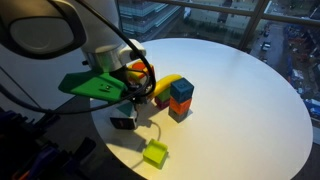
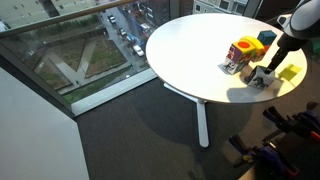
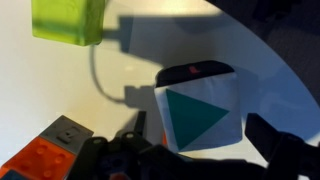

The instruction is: Put the black and white cube on the top of the block stack

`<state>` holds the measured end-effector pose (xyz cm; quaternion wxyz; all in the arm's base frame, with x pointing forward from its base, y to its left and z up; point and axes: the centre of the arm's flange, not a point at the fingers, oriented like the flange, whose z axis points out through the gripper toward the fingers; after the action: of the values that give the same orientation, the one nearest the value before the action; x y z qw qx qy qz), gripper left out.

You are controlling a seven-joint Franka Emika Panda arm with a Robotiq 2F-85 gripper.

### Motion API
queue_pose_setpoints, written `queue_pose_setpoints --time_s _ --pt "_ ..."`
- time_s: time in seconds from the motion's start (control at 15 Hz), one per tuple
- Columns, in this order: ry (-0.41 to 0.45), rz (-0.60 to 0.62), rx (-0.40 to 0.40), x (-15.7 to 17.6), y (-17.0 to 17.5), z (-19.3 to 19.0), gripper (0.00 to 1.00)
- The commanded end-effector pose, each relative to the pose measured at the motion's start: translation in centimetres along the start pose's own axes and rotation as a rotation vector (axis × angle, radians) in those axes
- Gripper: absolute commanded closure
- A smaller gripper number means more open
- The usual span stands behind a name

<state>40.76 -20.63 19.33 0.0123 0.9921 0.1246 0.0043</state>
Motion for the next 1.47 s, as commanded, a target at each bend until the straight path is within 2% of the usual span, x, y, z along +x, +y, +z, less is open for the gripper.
queue_pose_setpoints --time_s 0.0,0.87,1.4 --pt "0.024 -0.049 0.002 -0.2 0.3 0.5 0.0" --pt "0.026 -0.157 -0.012 -0.4 0.1 1.9 0.0" --pt "0.004 -0.17 0.003 -1.0 -0.1 3.2 0.0"
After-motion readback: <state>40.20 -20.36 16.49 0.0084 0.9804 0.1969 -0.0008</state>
